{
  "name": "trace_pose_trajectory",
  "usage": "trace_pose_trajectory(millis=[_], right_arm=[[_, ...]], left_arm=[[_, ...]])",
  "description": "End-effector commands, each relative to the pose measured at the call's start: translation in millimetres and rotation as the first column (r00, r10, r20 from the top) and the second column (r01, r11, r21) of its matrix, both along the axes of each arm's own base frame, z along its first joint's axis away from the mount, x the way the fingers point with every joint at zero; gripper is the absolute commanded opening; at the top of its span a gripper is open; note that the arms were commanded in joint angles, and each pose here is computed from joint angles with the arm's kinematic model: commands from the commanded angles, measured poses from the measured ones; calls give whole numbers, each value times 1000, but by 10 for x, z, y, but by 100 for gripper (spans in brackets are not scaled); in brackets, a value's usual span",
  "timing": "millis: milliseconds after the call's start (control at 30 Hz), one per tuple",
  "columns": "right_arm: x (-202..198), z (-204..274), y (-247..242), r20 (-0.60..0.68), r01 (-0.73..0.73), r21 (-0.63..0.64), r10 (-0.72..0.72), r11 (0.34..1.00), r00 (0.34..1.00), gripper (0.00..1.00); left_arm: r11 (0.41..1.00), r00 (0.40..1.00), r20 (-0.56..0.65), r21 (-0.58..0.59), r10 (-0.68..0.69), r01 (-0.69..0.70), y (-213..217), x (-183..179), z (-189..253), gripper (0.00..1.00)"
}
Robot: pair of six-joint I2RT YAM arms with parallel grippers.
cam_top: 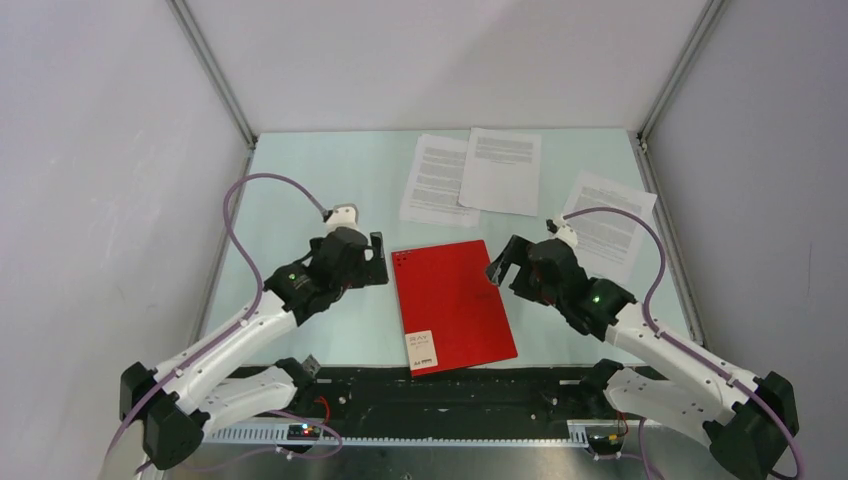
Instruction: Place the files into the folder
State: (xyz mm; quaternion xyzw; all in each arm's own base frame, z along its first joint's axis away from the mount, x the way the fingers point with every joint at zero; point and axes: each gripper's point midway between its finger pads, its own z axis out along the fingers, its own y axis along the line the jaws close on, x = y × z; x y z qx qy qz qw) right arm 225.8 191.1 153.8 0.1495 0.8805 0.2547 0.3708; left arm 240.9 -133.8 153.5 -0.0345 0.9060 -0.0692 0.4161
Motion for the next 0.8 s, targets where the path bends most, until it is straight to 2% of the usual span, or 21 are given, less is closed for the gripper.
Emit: trace_pose_trajectory(millis=[0,267,533,767], right_arm=[[-59,-12,36,-18,0,32,0,999,1000,100],[-395,-173,318,-69,-66,78,72,995,995,100],[-952,-582,676,-162,-213,79,224,974,961,100],[-1167,-632,940,-118,-265,94,275,960,954,100]], left_arm=[[1000,999,28,5,-19,19,-41,78,153,98],[999,998,-47,-30,-36,34,-108,27,0,98],[995,988,-139,-86,-62,50,-264,47,-168,98],[989,976,-199,-134,-93,67,-412,34,-324,98]])
